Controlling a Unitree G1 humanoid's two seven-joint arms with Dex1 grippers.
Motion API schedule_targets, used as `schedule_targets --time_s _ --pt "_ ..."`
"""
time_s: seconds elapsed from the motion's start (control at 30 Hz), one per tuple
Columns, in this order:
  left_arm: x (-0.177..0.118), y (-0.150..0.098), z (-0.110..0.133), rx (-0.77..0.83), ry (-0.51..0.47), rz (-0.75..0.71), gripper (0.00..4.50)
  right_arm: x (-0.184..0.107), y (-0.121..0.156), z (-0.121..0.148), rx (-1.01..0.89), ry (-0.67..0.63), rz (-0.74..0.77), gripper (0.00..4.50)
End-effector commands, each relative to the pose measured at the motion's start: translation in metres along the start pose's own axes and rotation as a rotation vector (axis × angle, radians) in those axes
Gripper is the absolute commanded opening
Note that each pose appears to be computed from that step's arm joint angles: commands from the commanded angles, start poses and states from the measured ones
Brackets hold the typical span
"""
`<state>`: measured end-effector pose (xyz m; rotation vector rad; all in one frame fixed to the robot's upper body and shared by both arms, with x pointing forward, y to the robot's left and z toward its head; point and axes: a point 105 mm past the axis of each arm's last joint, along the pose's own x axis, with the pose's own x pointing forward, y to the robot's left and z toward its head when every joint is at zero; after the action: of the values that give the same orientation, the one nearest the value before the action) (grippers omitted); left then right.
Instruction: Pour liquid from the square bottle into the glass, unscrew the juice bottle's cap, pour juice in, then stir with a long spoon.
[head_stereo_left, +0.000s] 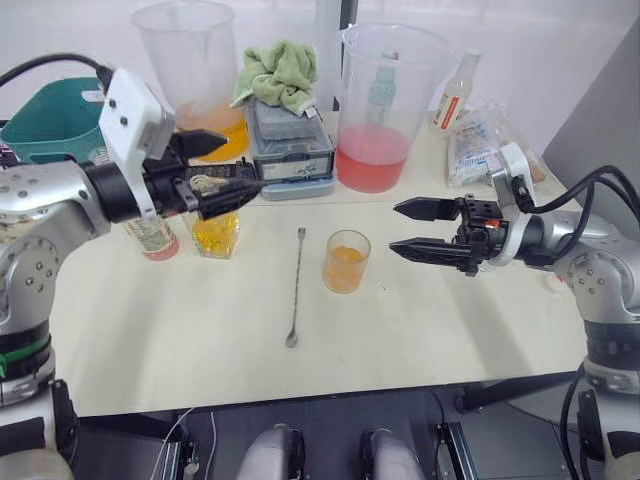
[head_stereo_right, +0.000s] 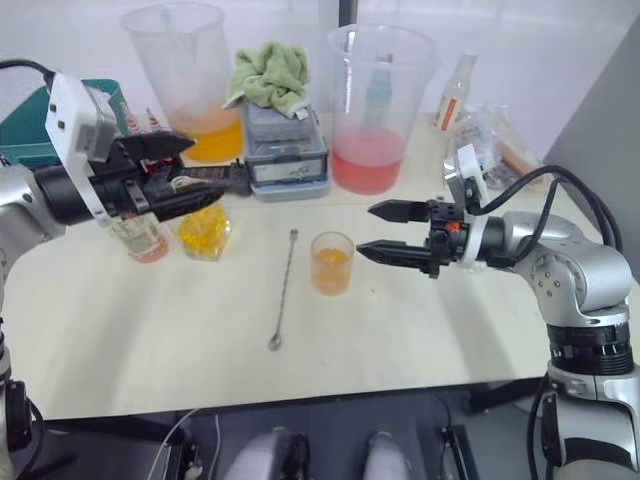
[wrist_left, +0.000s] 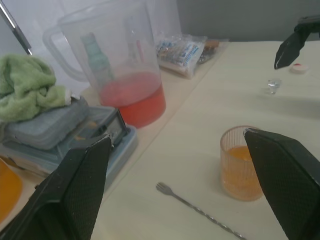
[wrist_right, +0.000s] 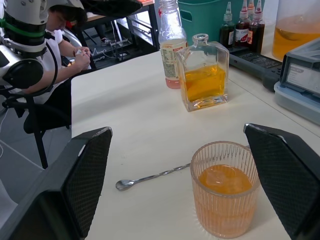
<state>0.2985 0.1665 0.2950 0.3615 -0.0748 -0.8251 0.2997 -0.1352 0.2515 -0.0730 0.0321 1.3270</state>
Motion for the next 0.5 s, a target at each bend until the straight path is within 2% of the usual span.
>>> schedule_targets --time_s 0.03,0.13,0.23,0.33,0.5 --pt "-0.008 -0.004 -0.005 0.048 -0.005 0.051 4.48 -0.006 0.000 0.009 -0.075 0.003 -0.020 4.50" --pt "-0.014 -0.012 -0.037 0.023 0.054 0.074 4.48 -0.009 -0.007 0.006 -0.116 0.006 -0.078 4.50" --pt "-0.018 -0.012 -0.051 0.011 0.072 0.110 4.48 -0.012 -0.010 0.003 -0.145 0.013 -0.112 4.50" --pt "-0.029 -0.003 -0.080 0.068 0.123 0.238 4.48 -0.017 -0.013 -0.006 -0.141 0.026 -0.157 4.50" --pt "-0.038 -0.021 -0.113 -0.131 0.135 0.158 4.48 -0.029 -0.003 -0.036 -0.074 0.070 -0.220 4.50"
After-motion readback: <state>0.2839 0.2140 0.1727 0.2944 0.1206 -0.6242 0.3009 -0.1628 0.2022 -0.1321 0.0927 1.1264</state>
